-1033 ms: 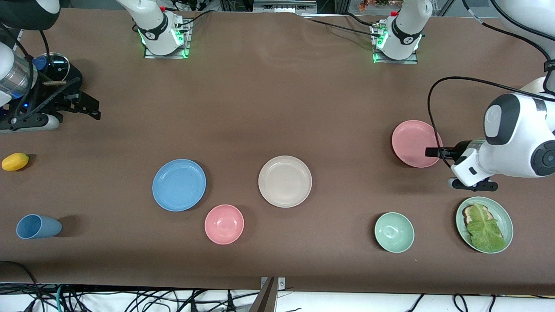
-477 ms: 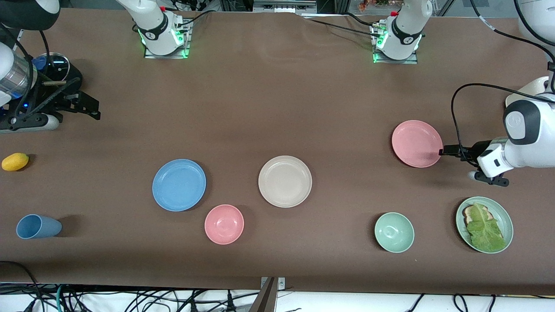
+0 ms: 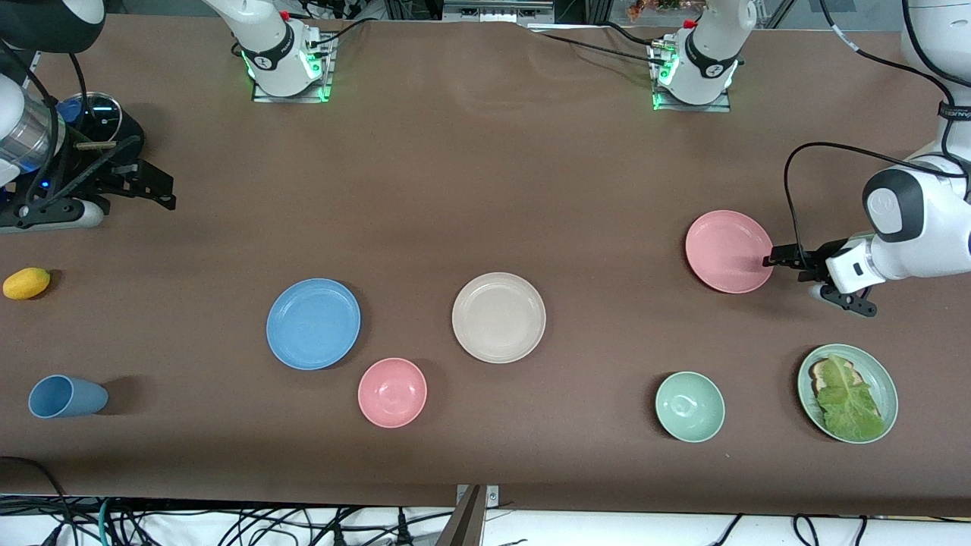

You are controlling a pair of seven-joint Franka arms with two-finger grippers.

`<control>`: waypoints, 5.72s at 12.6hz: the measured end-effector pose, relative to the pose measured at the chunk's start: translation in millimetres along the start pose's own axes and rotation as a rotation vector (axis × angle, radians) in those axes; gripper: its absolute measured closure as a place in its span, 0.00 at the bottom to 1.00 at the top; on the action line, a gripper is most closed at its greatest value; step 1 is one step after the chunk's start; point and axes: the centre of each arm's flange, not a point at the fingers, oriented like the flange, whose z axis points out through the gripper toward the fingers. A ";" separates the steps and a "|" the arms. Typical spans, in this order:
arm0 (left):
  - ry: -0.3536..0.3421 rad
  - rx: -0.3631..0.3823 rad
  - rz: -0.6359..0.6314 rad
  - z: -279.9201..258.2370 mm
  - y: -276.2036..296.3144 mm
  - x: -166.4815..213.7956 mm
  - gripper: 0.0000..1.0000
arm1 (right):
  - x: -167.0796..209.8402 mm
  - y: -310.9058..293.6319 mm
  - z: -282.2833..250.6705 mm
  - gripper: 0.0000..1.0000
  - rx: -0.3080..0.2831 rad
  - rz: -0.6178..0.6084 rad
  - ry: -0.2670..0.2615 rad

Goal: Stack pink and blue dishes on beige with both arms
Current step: 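Reach the left gripper down to the rim of the pink plate, then grasp pink plate with the left gripper while the right gripper reaches blue plate, then carry the pink plate over the beige plate with the left gripper, then lower the pink plate onto the beige plate and open the left gripper, then carry blue plate onto pink plate with the right gripper while the left gripper withdraws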

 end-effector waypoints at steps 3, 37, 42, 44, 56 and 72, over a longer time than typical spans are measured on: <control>0.018 -0.041 -0.030 15.7 -9.8 -17.7 0.01 | 0.0 6.5 -0.1 0.00 0.000 0.011 0.002; 0.047 -0.112 -0.277 40.4 294.4 122.6 0.95 | 126.9 -23.3 329.4 0.00 0.044 -0.020 0.022; 0.086 -0.131 -0.379 90.8 367.2 158.9 0.95 | 120.7 -24.2 374.4 0.05 0.046 -0.017 0.044; 0.100 -0.139 -0.417 114.8 390.0 167.7 0.95 | 116.9 -24.3 380.8 0.13 0.046 -0.017 0.034; 0.135 -0.142 -0.469 154.6 403.2 183.4 0.79 | 116.2 -19.8 377.2 0.94 0.045 -0.012 0.042; -0.017 0.139 -0.261 -0.2 316.1 160.7 0.00 | 146.3 -66.2 233.9 0.96 0.076 -0.047 -0.029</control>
